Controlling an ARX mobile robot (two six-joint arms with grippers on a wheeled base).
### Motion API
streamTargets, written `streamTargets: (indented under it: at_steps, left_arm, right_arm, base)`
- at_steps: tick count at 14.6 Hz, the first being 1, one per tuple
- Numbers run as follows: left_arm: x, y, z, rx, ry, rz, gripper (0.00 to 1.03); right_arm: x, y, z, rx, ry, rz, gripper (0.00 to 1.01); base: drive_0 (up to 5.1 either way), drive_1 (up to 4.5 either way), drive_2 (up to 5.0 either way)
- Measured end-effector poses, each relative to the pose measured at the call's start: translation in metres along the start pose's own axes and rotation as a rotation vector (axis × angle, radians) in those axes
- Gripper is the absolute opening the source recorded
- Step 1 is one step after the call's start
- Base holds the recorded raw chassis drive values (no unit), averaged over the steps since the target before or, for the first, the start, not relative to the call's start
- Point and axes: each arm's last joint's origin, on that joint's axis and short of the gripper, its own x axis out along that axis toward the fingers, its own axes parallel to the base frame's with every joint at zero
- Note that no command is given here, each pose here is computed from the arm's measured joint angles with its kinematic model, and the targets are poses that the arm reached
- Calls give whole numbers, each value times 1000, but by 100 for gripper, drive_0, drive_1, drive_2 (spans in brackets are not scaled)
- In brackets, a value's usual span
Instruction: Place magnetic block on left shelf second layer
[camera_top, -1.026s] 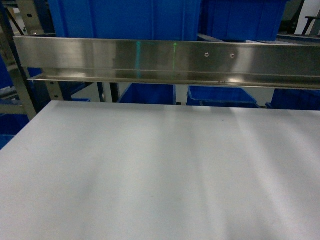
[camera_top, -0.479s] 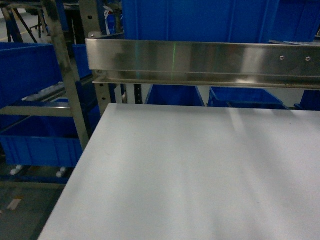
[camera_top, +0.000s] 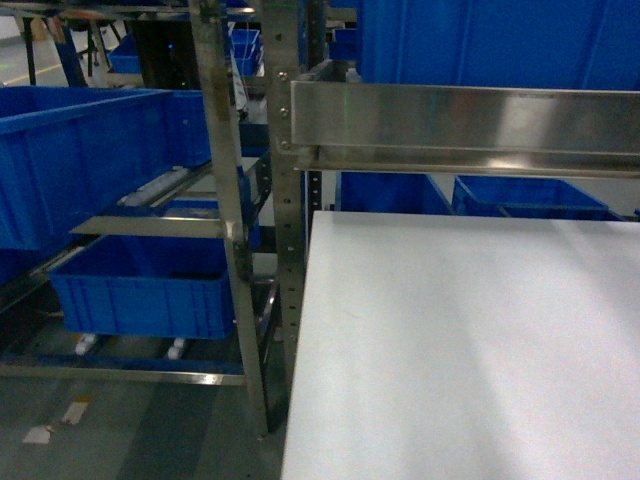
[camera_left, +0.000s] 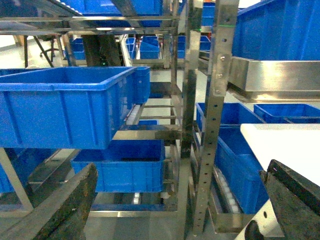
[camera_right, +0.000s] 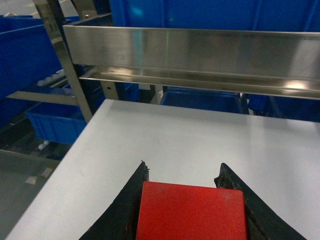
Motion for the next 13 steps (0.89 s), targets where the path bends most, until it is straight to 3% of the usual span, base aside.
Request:
streamTargets:
  at_steps: [13]
  left_arm:
    - [0,0,0,0,0,0,98]
  right_arm:
    - [0,0,0,0,1,1,34]
  base:
    - [-496,241,241]
